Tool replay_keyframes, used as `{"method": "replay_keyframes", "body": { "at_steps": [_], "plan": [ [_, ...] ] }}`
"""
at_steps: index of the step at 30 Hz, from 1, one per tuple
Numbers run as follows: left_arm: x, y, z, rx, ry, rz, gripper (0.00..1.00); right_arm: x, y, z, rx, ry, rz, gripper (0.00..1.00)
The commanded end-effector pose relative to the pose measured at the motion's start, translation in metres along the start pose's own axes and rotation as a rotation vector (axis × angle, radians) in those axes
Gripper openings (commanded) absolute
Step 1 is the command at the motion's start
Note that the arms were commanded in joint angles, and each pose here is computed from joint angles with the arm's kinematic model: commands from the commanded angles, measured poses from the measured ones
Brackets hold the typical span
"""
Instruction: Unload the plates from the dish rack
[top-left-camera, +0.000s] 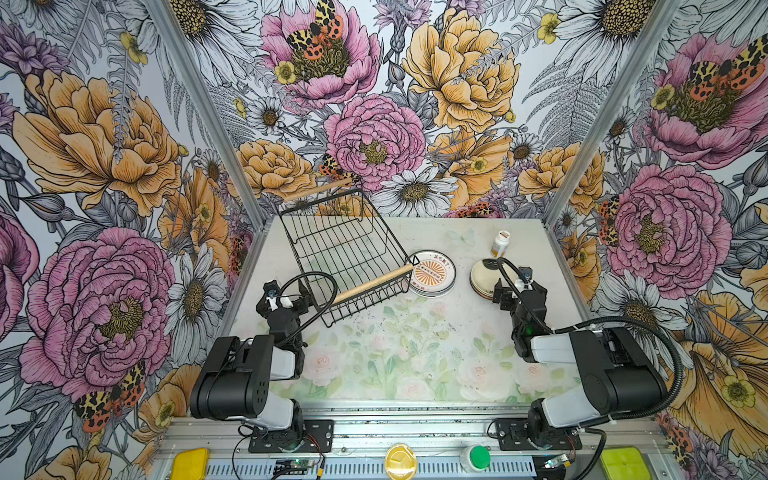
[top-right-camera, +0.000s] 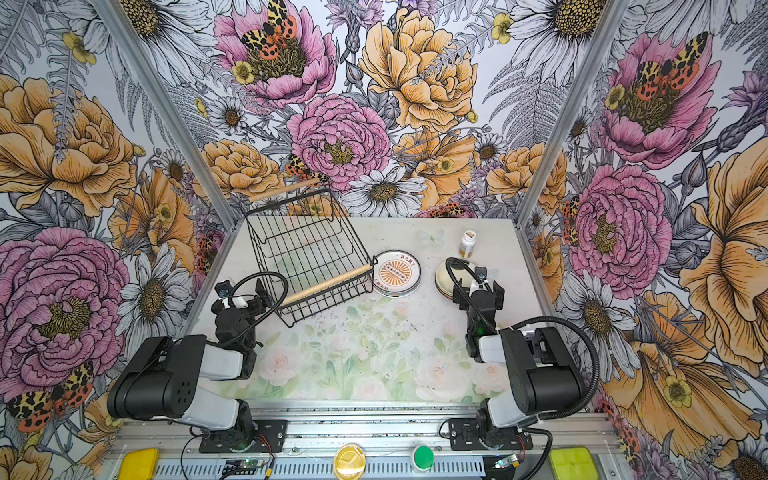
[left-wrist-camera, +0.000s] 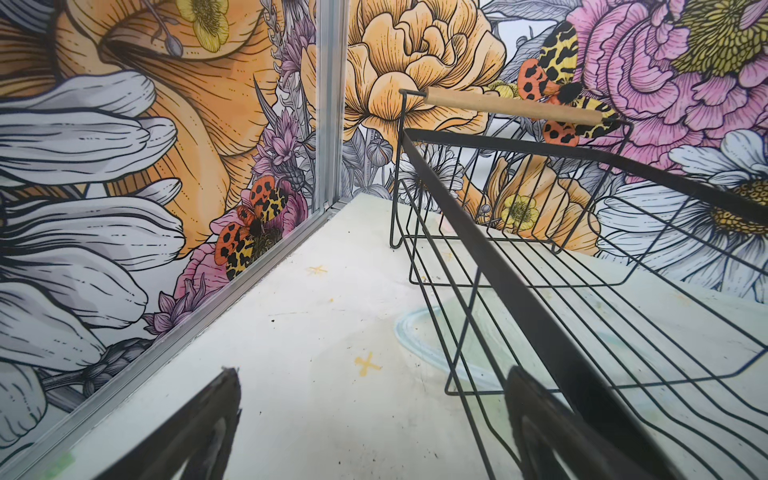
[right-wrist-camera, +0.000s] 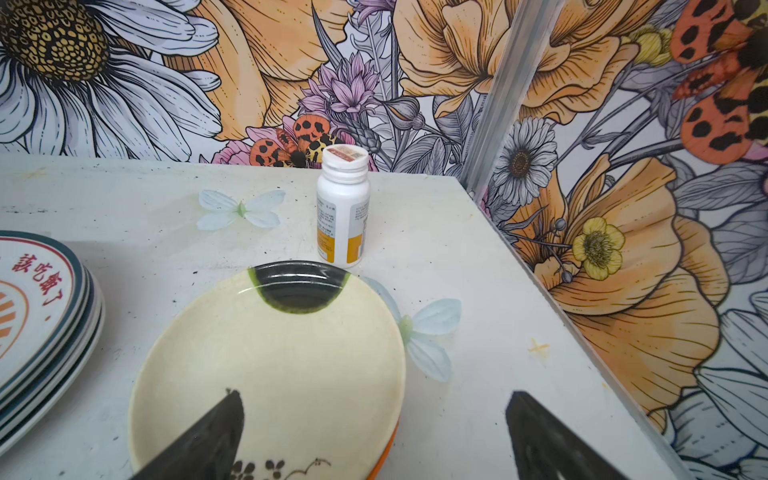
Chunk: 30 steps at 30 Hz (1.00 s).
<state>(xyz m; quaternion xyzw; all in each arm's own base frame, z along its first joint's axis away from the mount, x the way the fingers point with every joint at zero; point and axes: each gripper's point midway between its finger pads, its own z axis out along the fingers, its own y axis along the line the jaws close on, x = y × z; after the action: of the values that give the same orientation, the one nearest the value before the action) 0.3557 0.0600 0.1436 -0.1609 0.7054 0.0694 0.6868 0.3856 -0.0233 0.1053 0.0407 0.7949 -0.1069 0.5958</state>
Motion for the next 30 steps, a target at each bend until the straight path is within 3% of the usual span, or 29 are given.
{"method": "replay_keyframes", "body": {
  "at_steps": [1, 30],
  "plan": [
    [-0.011, -0.008, -0.002, 0.032, -0.044, -0.004, 0.99, -0.013, -0.001, 0.004, -0.009, -0.046, 0.039, 1.0],
    [0.0, -0.023, -0.002, 0.096, -0.053, 0.041, 0.99, -0.013, -0.005, 0.007, 0.02, -0.032, 0.049, 1.0]
  ]
}}
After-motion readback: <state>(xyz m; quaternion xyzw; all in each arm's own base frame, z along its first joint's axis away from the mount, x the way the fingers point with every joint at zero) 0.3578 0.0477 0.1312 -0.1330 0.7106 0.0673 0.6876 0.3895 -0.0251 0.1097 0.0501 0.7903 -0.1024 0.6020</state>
